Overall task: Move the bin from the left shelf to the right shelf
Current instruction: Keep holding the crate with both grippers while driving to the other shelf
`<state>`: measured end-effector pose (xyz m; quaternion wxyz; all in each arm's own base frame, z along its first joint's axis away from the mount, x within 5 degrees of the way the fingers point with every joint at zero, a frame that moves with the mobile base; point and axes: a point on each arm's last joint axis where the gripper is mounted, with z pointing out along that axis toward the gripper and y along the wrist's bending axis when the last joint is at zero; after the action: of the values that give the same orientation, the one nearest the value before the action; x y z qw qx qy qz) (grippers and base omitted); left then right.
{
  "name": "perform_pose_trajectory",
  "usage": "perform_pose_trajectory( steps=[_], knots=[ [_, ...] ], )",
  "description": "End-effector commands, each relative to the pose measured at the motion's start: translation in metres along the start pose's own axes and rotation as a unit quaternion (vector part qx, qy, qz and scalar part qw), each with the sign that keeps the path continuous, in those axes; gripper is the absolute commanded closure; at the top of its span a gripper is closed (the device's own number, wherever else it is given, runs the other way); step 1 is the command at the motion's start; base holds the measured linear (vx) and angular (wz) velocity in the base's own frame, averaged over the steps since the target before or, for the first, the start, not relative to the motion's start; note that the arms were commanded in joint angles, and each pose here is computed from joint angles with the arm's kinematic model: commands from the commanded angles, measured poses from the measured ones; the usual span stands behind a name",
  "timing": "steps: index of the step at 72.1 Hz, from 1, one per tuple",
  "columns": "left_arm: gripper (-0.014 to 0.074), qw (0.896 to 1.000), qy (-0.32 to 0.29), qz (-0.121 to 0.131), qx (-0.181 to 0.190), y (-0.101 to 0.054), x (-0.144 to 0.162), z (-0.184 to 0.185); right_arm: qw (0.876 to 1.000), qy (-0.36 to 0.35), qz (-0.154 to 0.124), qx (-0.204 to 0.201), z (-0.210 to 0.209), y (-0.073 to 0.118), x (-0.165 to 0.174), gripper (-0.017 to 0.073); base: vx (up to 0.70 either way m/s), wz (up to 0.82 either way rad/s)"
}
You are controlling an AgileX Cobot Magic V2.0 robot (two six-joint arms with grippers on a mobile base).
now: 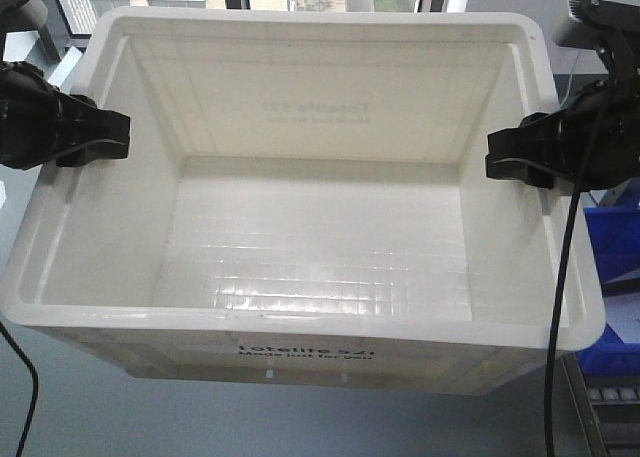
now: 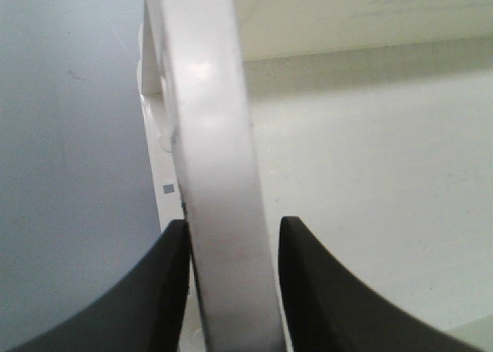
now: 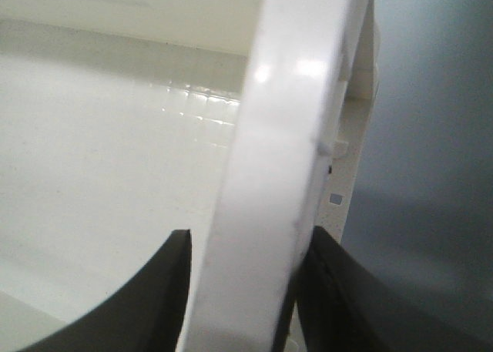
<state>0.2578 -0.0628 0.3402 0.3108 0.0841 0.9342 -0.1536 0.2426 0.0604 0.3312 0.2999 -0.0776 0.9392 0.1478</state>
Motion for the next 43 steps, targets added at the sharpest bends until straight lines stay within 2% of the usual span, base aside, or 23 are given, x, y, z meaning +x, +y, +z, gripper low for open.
perform_pose_trajectory(
  steps=[1,21,43],
  knots=[
    [0.0591,0.997,-0.076,0.017,0.02,-0.0113,-0.0133,-0.0233,0.997,-0.076,-0.018,0.002,-0.0187,0.0036,-0.015,0.0564,0.47,0.06],
    [0.0591,0.997,-0.076,0.017,0.02,-0.0113,-0.0134,-0.0234,0.997,-0.076,-0.018,0.002,-0.0187,0.0036,-0.015,0.0564,0.44,0.2],
    [0.0591,0.997,-0.078,0.017,0.02,-0.0113,-0.0136,-0.0234,0.997,-0.076,-0.018,0.002,-0.0187,0.0036,-0.015,0.0564,0.35,0.54]
  ],
)
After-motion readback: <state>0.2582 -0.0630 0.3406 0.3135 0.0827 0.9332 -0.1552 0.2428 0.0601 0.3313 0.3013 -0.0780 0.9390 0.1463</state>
